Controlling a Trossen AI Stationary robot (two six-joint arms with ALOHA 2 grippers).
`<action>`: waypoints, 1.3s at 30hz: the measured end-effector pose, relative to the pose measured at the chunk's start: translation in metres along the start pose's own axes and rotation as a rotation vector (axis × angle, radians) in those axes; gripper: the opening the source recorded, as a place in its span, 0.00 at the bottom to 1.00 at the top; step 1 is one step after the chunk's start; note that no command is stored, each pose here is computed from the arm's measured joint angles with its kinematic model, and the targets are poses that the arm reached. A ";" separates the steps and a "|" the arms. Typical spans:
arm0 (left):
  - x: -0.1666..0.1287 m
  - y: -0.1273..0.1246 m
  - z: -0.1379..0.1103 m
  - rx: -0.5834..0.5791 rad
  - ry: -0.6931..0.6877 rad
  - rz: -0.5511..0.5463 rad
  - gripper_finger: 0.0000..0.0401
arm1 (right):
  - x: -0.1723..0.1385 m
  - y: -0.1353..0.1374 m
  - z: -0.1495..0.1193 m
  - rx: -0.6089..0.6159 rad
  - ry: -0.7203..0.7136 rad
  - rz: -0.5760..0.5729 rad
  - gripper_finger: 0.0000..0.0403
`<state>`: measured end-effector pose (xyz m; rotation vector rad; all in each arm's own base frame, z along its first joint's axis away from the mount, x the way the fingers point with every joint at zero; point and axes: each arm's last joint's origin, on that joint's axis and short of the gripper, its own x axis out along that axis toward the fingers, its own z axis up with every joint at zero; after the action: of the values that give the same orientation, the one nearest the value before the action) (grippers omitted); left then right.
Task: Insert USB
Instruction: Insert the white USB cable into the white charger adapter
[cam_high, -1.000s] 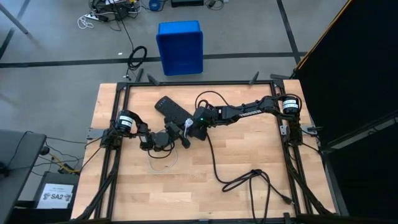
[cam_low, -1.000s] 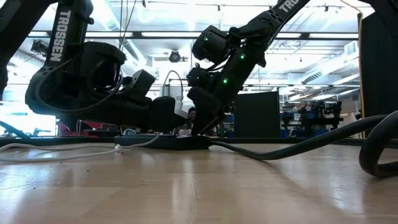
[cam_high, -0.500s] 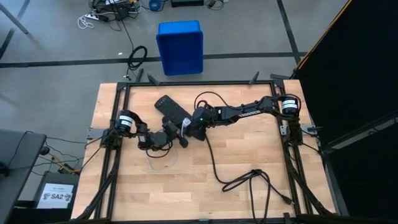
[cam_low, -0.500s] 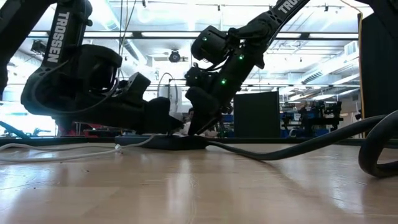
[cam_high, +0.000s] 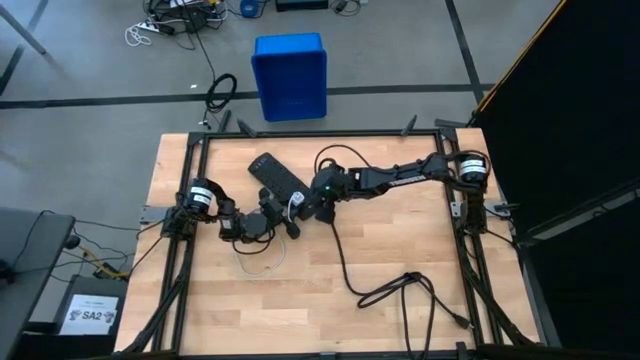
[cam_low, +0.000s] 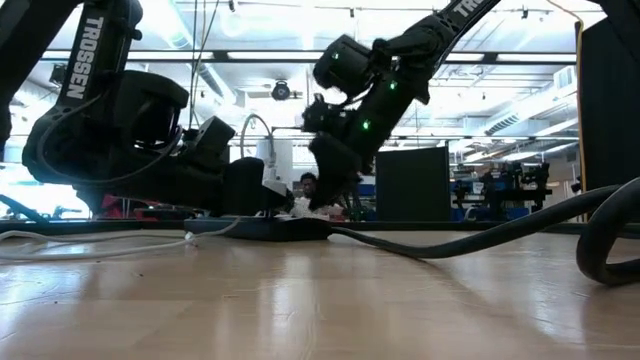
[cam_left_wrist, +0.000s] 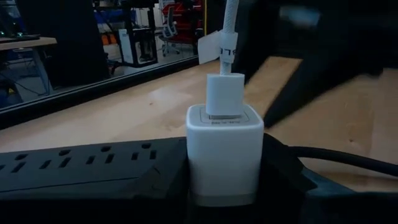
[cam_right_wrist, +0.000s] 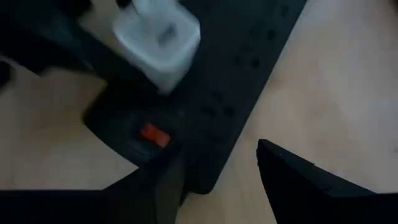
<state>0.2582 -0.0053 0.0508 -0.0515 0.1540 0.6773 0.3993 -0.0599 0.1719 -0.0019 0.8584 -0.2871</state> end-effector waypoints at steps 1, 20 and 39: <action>0.000 0.000 -0.001 -0.005 0.002 -0.002 0.33 | -0.004 0.001 0.005 -0.009 -0.033 0.006 0.42; -0.001 0.000 -0.002 -0.008 0.010 -0.025 0.33 | -0.009 0.006 0.028 -0.047 -0.276 0.151 0.18; 0.000 -0.001 -0.002 -0.010 0.009 -0.027 0.33 | 0.015 0.007 0.023 0.024 -0.282 0.191 0.16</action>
<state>0.2582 -0.0065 0.0490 -0.0666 0.1581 0.6508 0.4272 -0.0592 0.1751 0.0606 0.5696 -0.1137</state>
